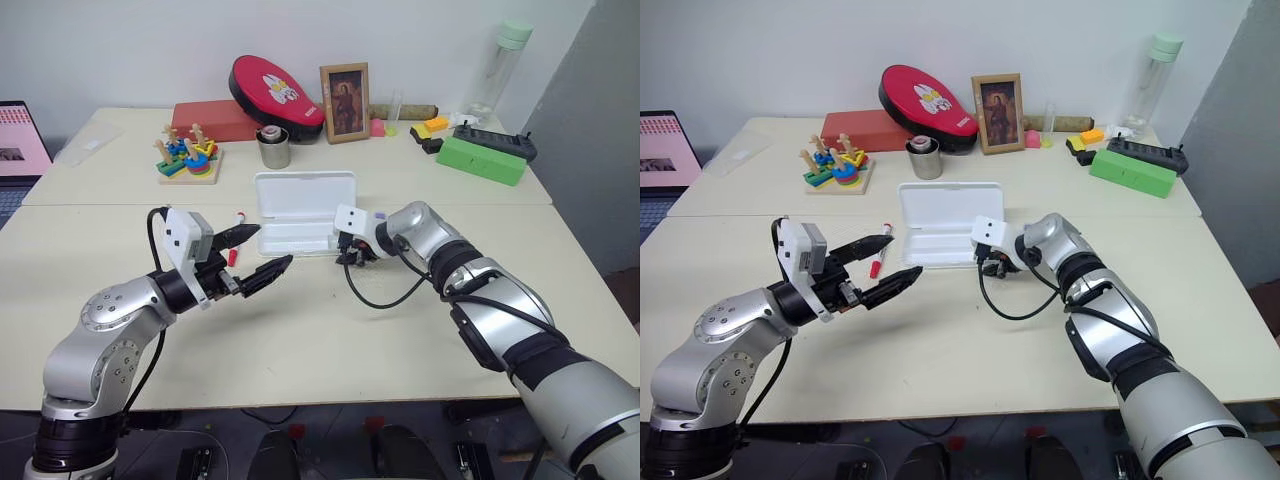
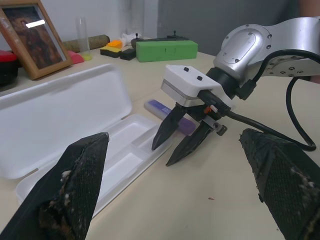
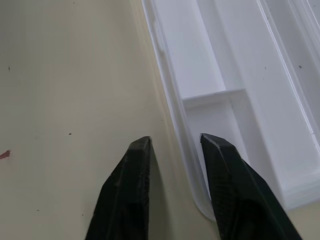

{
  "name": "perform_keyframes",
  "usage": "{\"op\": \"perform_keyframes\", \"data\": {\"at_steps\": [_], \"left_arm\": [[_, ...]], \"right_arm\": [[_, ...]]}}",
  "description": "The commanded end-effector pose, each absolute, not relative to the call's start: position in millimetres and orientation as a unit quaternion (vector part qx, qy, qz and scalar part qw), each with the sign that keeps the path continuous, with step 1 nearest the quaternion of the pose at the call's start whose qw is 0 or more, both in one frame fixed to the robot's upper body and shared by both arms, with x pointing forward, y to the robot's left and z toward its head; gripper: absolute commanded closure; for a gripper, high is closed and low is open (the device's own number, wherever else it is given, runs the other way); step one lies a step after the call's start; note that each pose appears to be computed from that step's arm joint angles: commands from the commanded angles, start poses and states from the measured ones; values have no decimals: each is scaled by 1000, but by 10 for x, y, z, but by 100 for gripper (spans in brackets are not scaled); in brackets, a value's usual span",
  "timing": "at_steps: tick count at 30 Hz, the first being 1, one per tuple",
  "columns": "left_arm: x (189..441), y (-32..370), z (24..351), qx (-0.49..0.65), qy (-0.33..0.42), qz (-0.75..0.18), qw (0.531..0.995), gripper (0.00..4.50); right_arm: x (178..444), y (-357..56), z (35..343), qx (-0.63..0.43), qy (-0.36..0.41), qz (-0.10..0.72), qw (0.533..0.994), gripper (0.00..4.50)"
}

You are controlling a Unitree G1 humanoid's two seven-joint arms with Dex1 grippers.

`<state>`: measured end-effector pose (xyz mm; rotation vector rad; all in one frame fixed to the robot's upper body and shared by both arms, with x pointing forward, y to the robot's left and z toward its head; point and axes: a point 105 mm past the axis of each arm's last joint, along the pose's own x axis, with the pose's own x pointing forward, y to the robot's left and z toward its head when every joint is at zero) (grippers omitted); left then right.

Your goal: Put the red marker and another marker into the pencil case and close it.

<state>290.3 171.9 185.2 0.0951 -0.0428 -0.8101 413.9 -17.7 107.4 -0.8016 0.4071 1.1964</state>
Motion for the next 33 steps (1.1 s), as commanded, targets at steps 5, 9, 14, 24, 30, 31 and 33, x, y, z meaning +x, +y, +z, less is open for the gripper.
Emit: {"op": "perform_keyframes", "data": {"at_steps": [5,9,14,24,30,31,33], "left_arm": [[2836,1797,1999,53,-51,-375,924,0],[2796,1865,1966,55,-44,-368,927,0],[2670,2062,1940,65,-22,-349,935,0],[2300,2286,1642,65,64,-338,937,0],[2311,2332,1702,68,60,-335,938,0],[2314,2333,1707,68,60,-335,938,0],[2318,2337,1707,69,60,-335,938,0]], "right_arm": [[4163,-109,1203,-374,164,546,732,446],[4118,-50,1263,-373,149,569,717,446],[3992,11,1435,-372,116,629,673,446],[3543,-102,1225,-375,79,697,607,446],[3348,-236,1050,-379,114,683,614,446],[3326,-257,1023,-377,125,678,618,446],[3295,-280,998,-371,141,668,629,446]]}}
